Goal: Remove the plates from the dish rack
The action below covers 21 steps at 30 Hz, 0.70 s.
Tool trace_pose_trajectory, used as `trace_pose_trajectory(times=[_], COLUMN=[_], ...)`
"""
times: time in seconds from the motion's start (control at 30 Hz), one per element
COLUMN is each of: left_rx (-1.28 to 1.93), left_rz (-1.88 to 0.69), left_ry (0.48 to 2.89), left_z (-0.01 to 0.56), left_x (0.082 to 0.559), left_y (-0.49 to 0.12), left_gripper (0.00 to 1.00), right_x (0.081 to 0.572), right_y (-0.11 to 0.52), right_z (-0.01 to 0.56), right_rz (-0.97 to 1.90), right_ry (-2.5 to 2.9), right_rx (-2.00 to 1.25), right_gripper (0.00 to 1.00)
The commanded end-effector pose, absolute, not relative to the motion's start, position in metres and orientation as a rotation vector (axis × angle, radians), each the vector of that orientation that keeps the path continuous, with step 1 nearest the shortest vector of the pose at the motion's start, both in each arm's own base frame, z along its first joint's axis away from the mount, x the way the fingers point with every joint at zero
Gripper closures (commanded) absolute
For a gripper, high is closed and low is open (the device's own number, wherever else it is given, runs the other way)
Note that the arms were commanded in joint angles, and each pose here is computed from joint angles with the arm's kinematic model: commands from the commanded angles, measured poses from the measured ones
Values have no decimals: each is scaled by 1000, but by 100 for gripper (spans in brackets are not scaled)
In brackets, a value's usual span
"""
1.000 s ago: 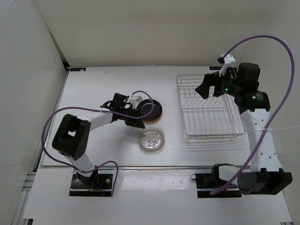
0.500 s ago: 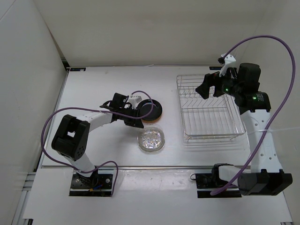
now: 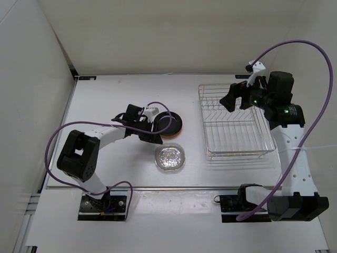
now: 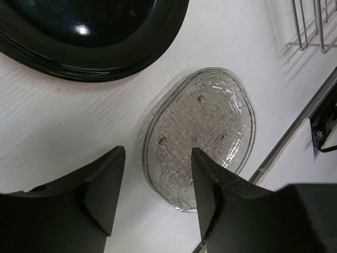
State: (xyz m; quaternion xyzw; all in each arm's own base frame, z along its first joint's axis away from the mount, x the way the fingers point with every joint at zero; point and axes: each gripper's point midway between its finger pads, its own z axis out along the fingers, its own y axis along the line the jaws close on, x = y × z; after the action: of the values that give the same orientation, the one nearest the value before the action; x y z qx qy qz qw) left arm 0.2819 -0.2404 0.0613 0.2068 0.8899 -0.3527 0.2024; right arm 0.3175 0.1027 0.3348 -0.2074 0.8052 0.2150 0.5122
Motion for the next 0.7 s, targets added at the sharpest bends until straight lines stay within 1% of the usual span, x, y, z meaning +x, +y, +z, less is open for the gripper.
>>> trace_pose_trajectory(times=[0.0, 0.03, 0.07, 0.1, 0.13, 0.2, 0.23, 0.27, 0.3, 0.43, 0.53, 0.6, 0.67], left_rx=[610, 617, 615, 602, 569, 503, 476, 459, 450, 325, 251, 167, 95], left_rz=[-970, -947, -934, -909, -894, -806, -766, -666, -610, -371, -301, -237, -171], left_ry=[2420, 2396, 2377, 2370, 2341, 2304, 2295, 2268, 2267, 2248, 2201, 2163, 2167], left_z=[83, 89, 98, 101, 115, 133, 140, 152, 156, 182, 213, 235, 247], left_x=[283, 289, 294, 301, 310, 333, 340, 351, 357, 389, 404, 416, 418], left_y=[-241, -240, -241, -236, -227, -208, -201, -188, -182, -126, -97, -67, -36], left_gripper=[35, 29, 26, 21, 7, 6, 4, 0, 0, 0, 0, 0, 0], right_x=[314, 314, 315, 315, 317, 321, 322, 327, 330, 349, 360, 366, 374], right_y=[105, 105, 103, 103, 101, 95, 93, 90, 86, 71, 56, 44, 32], right_z=[346, 346, 345, 342, 341, 342, 341, 336, 333, 327, 326, 325, 319], right_rz=[524, 524, 509, 511, 496, 461, 449, 433, 417, 322, 225, 165, 108], right_ry=[1883, 1883, 1888, 1897, 1901, 1905, 1913, 1931, 1949, 1988, 2002, 2012, 2034], right_rx=[-522, -522, -512, -511, -502, -470, -449, -434, -410, -349, -306, -279, -254], right_gripper=[0, 0, 0, 0, 0, 0, 0, 0, 0, 0, 0, 0, 0])
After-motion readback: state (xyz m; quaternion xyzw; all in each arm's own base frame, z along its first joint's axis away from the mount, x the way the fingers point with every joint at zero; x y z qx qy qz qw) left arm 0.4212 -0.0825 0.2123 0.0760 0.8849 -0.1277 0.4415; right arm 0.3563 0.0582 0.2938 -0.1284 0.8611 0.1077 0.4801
